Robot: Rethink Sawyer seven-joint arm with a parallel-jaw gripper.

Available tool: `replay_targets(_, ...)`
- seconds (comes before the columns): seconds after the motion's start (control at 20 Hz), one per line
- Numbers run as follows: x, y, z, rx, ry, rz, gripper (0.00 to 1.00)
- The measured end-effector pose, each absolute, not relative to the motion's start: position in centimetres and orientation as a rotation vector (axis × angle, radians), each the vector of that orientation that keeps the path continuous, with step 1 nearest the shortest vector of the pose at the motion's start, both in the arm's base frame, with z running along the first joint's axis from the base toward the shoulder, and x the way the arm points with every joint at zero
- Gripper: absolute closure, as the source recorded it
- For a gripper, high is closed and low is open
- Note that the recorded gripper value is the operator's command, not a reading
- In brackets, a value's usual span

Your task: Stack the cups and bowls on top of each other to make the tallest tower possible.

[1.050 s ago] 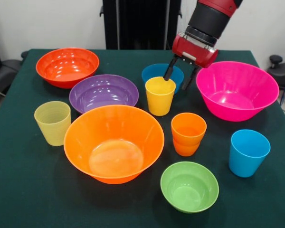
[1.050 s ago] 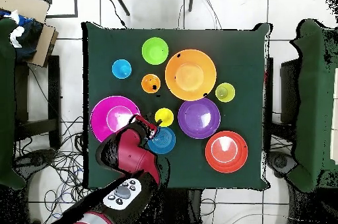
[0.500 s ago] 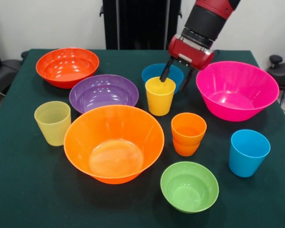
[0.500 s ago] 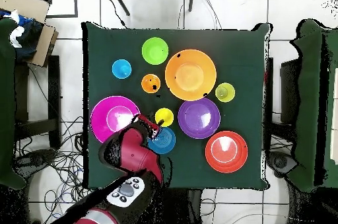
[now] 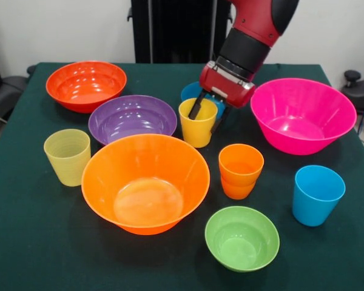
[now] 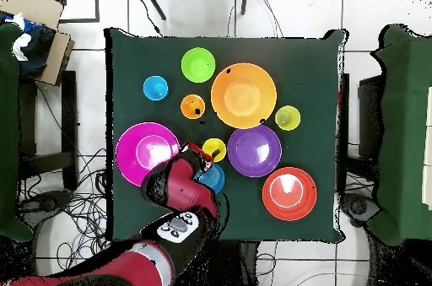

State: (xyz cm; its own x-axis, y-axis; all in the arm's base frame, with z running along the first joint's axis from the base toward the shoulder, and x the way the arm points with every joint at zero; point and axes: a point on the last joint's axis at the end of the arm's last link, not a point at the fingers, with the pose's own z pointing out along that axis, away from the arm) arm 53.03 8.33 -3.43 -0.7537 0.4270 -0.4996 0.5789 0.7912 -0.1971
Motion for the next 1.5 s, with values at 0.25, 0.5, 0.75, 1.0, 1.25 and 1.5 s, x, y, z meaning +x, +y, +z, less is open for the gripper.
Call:
replay_targets(0.25,53.0,8.1,-4.7,0.742,2.548,-0.487,0.0)
replay_targets(0.5,53.1,8.4,-4.8,0.733,2.547,-0.485,0.0)
replay_targets(0.75,53.1,8.4,-4.8,0.732,2.547,-0.485,0.0)
replay_targets(1.0,53.1,8.4,-4.8,0.732,2.547,-0.485,0.0)
replay_targets(1.25,53.1,8.4,-4.8,0.732,2.547,-0.485,0.0)
replay_targets(1.5,53.4,8.2,-4.9,0.731,2.538,-0.482,0.0)
